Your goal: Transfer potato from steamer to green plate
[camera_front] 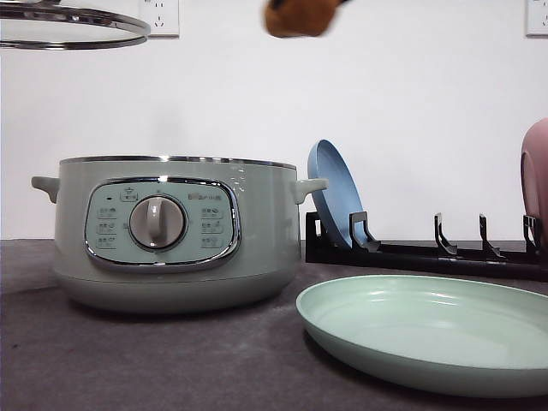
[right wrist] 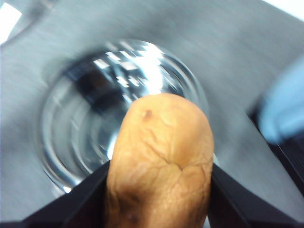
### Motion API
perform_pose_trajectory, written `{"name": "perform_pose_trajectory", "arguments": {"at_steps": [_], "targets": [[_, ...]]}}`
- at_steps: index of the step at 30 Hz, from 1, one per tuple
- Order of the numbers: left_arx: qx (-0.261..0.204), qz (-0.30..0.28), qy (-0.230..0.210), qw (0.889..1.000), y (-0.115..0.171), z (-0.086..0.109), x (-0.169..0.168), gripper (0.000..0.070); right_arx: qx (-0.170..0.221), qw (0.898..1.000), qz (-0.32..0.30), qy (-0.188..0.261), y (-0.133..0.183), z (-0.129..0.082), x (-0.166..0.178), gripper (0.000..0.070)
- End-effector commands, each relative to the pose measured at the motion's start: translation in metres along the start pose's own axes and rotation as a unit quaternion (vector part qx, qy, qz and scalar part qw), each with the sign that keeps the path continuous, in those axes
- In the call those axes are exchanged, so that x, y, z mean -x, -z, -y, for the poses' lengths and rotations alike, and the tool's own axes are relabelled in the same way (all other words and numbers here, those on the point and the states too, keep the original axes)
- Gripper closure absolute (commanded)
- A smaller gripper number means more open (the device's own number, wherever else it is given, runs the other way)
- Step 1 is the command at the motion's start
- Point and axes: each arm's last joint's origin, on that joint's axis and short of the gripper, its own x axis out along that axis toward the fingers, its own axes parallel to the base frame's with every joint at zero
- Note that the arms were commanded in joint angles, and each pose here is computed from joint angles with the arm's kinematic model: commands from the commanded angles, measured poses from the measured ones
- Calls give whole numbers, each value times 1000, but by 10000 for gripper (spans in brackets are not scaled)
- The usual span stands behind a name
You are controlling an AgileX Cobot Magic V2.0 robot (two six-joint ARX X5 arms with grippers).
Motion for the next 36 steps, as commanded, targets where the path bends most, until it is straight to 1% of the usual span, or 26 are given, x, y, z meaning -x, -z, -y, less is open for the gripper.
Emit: {"name": "perform_pose_trajectory", "arguments": {"at_steps": [1, 5, 9, 13, 17, 22, 28, 36], "targets": [[-2, 47, 2, 999, -6, 3, 18, 699, -1, 1000, -10, 0, 19, 1, -4, 524], [-10, 47, 11, 999, -7, 10, 17, 699, -40, 999, 2, 6, 63, 5, 2, 524], [-19, 47, 21, 998, -7, 16, 17, 699, -76, 997, 7, 8, 100, 6, 0, 524], [-29, 47, 37, 998, -7, 24, 17, 699, -100, 995, -5, 14, 131, 7, -11, 524], [-40, 47, 55, 997, -7, 33, 17, 699, -116, 993, -25, 25, 157, 8, -29, 524], [-52, 46, 67, 995, -7, 43, 17, 699, -145, 989, -24, 31, 184, 9, -50, 524], [-63, 45, 78, 994, -6, 51, 17, 699, -175, 983, -28, 43, 212, 11, -67, 523], [-75, 42, 90, 992, -5, 60, 18, 699, -190, 979, -58, 52, 231, 14, -89, 519]]}}
